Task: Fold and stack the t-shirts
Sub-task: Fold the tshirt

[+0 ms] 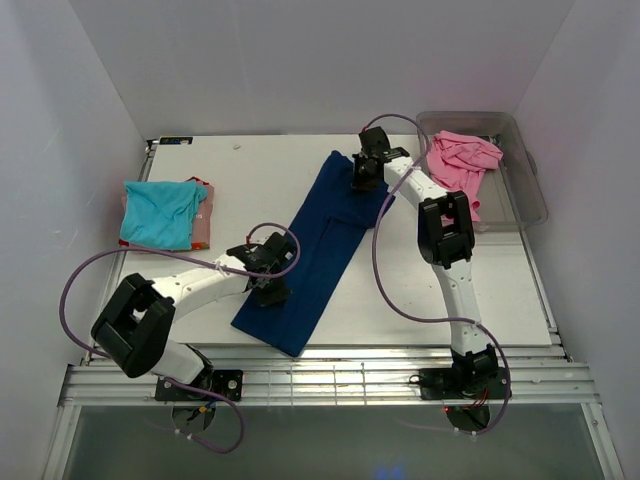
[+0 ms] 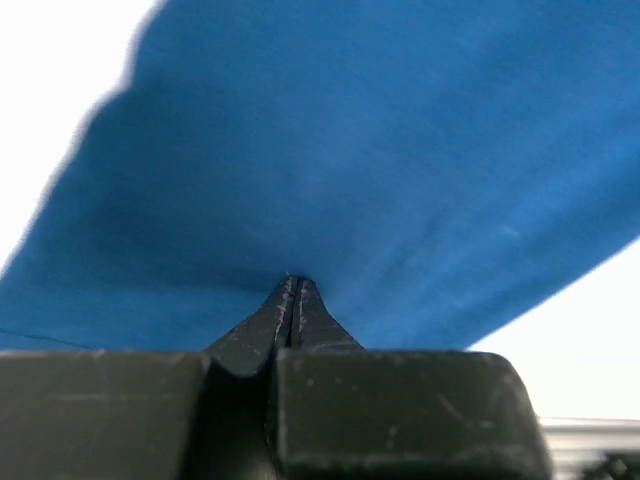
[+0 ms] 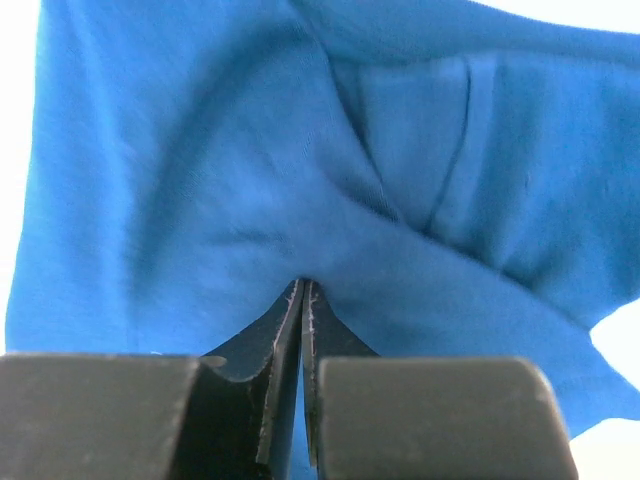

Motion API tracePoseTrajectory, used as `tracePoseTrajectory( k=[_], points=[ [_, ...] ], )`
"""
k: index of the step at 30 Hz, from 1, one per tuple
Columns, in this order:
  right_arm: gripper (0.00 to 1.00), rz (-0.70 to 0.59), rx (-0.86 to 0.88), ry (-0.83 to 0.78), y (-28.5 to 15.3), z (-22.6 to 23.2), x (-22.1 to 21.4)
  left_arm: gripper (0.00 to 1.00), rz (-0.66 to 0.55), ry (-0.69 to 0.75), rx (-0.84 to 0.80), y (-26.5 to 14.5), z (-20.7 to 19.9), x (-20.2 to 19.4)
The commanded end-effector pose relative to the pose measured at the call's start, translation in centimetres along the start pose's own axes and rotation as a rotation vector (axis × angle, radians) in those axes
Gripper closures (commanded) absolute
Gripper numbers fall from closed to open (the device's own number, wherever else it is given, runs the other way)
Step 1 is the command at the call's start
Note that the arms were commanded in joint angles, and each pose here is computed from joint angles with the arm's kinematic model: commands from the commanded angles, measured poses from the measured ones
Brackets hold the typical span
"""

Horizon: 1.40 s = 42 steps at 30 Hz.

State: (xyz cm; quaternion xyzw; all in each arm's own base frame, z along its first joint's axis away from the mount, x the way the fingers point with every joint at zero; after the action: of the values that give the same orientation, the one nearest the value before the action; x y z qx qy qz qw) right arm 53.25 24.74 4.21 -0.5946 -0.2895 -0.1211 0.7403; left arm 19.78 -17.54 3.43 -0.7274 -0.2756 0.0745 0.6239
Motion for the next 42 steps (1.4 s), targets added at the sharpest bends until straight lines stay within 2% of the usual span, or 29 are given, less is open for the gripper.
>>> tracePoseTrajectory(
  k=[1, 3, 4, 6, 7, 10, 12, 13, 18, 24, 33, 42],
  points=[
    [0.92, -0.170, 0.204, 0.083, -2.1, 1.6, 5.3, 1.00, -0.037, -0.026, -0.181, -3.6, -5.4, 1.5],
    [0.92, -0.234, 0.185, 0.059, -3.8, 1.3, 6.9, 1.00, -0.066, -0.026, -0.228, -5.1, -7.1, 2.4],
    [0.92, -0.300, 0.179, 0.017, -6.6, 1.5, 8.6, 1.00, -0.105, -0.032, -0.272, -6.6, -8.6, 3.6],
    [0.92, -0.340, 0.156, -0.007, -8.4, 1.2, 8.8, 1.00, -0.142, -0.024, -0.300, -7.8, -9.6, 4.5],
    [0.92, -0.381, 0.148, -0.032, -11.0, 1.5, 9.7, 1.00, -0.159, -0.004, -0.307, -8.2, -9.8, 4.9],
    [0.92, -0.342, 0.106, -0.053, -13.1, 1.6, 8.3, 1.00, -0.161, 0.061, -0.296, -7.8, -9.6, 4.9],
    [0.92, -0.290, 0.107, -0.079, -13.3, 1.9, 7.0, 1.00, -0.127, 0.111, -0.240, -5.9, -8.3, 4.0],
    [0.92, -0.230, 0.103, -0.089, -13.2, 2.2, 5.5, 1.00, -0.111, 0.134, -0.226, -5.3, -7.9, 3.5],
    [0.92, -0.089, 0.087, -0.146, -11.3, 3.2, 1.0, 1.00, -0.030, 0.216, -0.149, -2.0, -4.6, 1.0],
    [0.92, 0.056, 0.076, -0.117, -7.8, 2.9, -2.9, 1.00, 0.016, 0.259, -0.119, -0.3, -3.6, -0.2],
    [0.92, 0.217, -0.038, -0.118, -4.3, 0.6, -7.4, 1.00, 0.095, 0.268, -0.086, 1.4, -3.1, -2.4],
    [0.92, 0.271, -0.124, -0.122, -1.6, -1.0, -8.4, 1.00, 0.189, 0.279, -0.125, 1.4, -5.0, -5.5]
  ],
)
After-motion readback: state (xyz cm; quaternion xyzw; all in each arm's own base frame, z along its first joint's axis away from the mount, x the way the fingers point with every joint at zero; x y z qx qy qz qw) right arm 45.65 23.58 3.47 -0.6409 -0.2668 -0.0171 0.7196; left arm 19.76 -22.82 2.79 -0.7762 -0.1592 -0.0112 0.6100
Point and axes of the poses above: each gripper's point midway between its finger pads, its own y axis out along the fingers, its own z axis along the line the jaws close on, x = y × z, the point moved 1 cm from there along -y, back along the fingers, and after that the axes turned 12 degrees about -y, right-handed, at the moved point
